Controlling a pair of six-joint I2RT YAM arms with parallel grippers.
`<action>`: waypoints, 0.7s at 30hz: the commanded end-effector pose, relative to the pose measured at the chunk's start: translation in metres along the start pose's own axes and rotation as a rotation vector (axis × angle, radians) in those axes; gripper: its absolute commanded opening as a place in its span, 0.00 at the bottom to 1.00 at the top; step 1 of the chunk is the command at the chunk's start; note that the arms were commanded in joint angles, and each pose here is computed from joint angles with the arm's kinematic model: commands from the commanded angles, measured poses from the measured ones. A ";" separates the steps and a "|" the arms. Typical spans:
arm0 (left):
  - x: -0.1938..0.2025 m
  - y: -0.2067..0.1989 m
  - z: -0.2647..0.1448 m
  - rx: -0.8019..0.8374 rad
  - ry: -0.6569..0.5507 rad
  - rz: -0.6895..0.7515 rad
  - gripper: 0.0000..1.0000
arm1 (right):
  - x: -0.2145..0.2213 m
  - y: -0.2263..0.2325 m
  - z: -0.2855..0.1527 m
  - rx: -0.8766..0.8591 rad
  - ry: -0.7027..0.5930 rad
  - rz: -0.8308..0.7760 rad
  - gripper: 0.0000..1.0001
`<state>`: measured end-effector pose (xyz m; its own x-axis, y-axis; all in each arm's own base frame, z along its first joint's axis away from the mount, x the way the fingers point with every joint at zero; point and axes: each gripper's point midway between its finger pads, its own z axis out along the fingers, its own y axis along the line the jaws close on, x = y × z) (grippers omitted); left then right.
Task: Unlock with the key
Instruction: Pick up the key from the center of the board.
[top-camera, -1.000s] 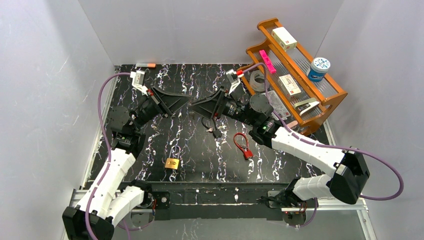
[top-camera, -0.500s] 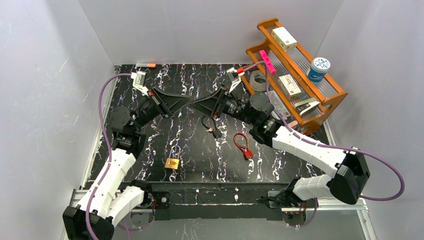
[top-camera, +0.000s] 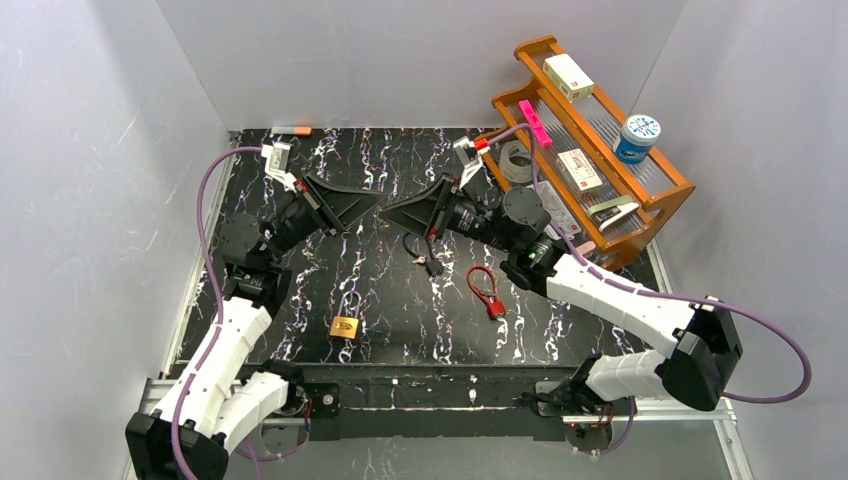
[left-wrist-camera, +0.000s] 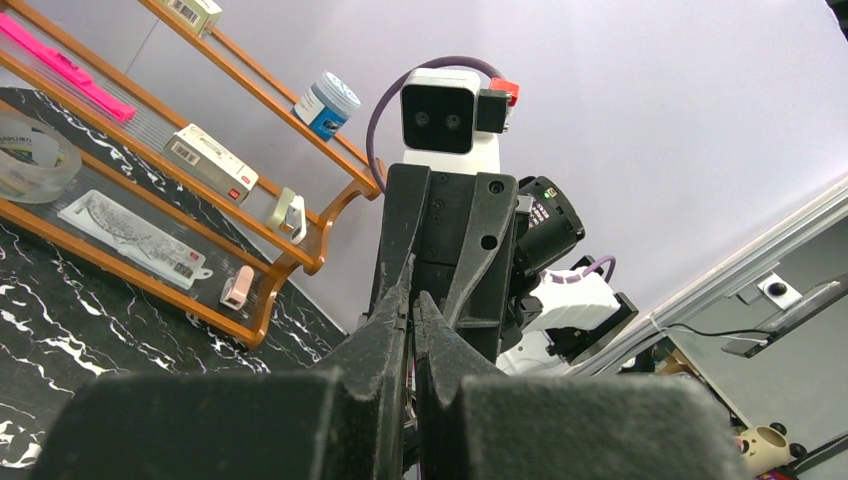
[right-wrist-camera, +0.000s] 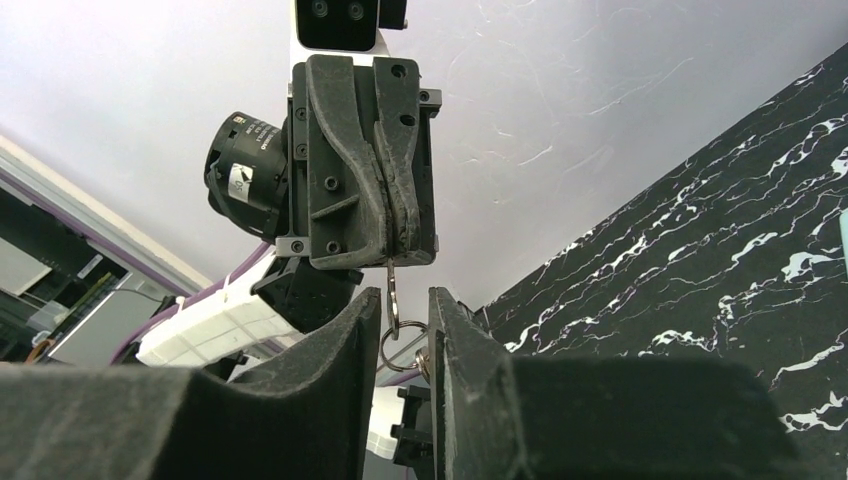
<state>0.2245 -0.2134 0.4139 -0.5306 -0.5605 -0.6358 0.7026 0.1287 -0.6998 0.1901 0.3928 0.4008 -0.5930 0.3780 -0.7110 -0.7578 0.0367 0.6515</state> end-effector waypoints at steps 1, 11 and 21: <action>-0.007 -0.015 -0.001 0.040 -0.025 0.042 0.00 | -0.017 0.025 -0.006 -0.079 -0.044 -0.032 0.31; -0.008 -0.016 -0.001 0.042 -0.029 0.044 0.00 | -0.015 0.024 -0.004 -0.081 -0.037 -0.029 0.09; -0.011 -0.013 -0.003 0.016 -0.050 0.085 0.75 | -0.019 0.016 -0.011 -0.027 -0.070 -0.035 0.01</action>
<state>0.2252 -0.2121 0.4158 -0.5105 -0.5687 -0.6450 0.7129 0.1396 -0.6873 0.1867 0.3914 0.4013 -0.6009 0.3748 -0.7060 -0.7554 0.0227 0.6549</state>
